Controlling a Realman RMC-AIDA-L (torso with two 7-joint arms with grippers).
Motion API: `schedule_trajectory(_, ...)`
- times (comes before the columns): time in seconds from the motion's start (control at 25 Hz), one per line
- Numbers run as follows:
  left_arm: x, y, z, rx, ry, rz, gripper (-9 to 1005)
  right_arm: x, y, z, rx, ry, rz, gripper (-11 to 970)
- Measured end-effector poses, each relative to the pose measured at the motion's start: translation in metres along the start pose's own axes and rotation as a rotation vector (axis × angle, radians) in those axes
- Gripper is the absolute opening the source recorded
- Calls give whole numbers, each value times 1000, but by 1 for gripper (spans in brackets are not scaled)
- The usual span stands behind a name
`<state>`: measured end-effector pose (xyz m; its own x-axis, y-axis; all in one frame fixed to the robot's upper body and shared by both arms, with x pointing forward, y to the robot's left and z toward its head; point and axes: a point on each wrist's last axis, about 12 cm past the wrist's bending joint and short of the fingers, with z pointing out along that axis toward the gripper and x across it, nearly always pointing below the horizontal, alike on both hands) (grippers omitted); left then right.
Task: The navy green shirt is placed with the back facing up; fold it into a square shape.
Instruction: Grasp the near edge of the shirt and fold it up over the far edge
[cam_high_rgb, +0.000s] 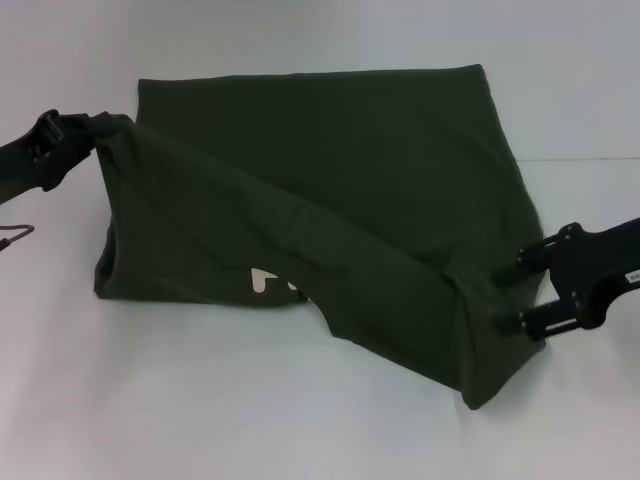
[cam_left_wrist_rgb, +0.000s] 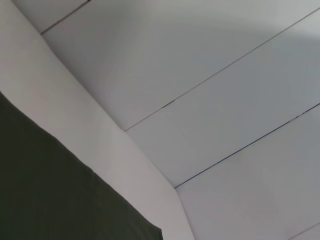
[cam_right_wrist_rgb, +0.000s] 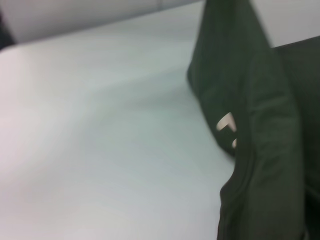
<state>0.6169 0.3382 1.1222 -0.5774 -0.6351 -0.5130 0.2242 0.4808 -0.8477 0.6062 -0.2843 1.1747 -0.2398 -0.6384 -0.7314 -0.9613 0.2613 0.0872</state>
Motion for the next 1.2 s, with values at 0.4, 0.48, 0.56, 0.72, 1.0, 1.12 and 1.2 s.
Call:
schedule_trajectory(0.4,-3,0,3,-24,2,-31,29,-25,7,29,-64,209,-239,655)
schedule_trajectory(0.48,-4,0,5,-27,4,-32,29,-30,8,34,-60,247,-285,655)
schedule_trajectory(0.56,-4,-1,5,-26,5,-31,29,-34,9,40,-55,289,-332,655)
schedule_trajectory(0.72,-5,-1,6,-32,2,-29,30,-43,13,49,-63,338,-420,655)
schedule_trajectory(1.0,-6,-1,7,-33,1,-48,31,-57,21,59,-99,413,-551,654)
schedule_trajectory(1.12,-5,-1,7,-34,5,-58,31,-61,26,62,-122,457,-601,654)
schedule_trajectory(1.2,-5,-1,7,-36,10,-64,30,-62,28,65,-145,493,-628,653)
